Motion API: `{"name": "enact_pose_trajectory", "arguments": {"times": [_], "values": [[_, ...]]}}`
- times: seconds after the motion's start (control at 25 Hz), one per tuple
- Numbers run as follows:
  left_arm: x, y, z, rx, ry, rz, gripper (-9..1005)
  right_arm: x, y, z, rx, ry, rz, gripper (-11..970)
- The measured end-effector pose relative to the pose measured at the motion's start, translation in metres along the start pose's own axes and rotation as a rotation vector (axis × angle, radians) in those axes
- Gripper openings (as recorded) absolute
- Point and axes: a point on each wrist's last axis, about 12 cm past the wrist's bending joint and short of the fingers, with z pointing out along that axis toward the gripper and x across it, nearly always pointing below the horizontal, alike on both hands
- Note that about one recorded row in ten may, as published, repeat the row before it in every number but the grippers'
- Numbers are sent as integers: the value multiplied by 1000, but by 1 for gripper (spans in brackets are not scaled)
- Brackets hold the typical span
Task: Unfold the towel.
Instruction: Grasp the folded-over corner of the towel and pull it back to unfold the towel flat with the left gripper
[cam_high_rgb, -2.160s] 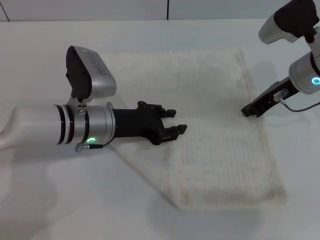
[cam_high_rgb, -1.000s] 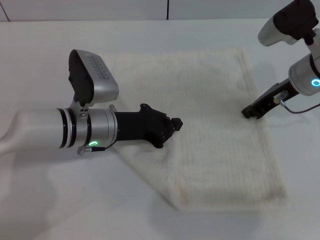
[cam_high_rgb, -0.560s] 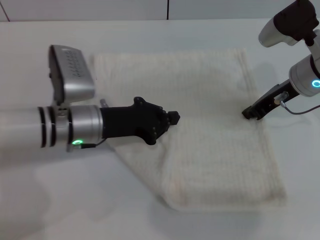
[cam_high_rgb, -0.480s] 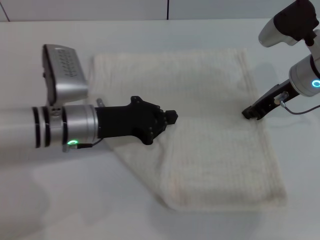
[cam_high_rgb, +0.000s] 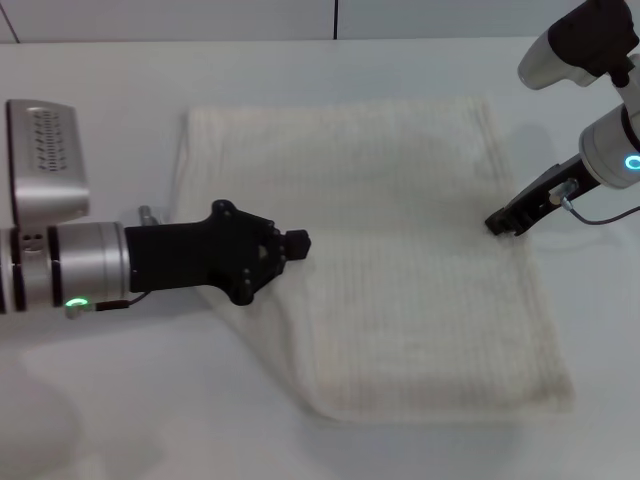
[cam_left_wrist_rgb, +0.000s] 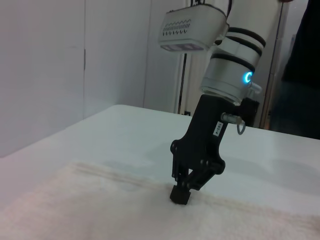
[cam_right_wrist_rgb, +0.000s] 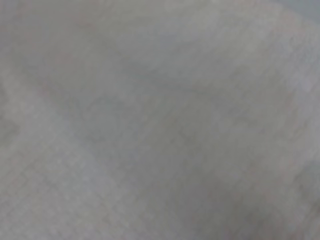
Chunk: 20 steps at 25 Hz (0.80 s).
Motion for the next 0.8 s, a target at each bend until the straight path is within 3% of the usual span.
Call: {"name": "enact_pose_trajectory", "arguments": {"times": [0.28, 0.68, 0.8], "values": [[-1, 0, -12, 2, -10, 15, 20, 0, 0, 0, 2, -1, 0, -1], [9, -11, -29, 12, -28, -4, 20, -1, -1, -1, 3, -2, 2, -2], [14, -17, -43, -14, -65, -17, 21, -1, -1, -1, 3, -2, 3, -2]]}}
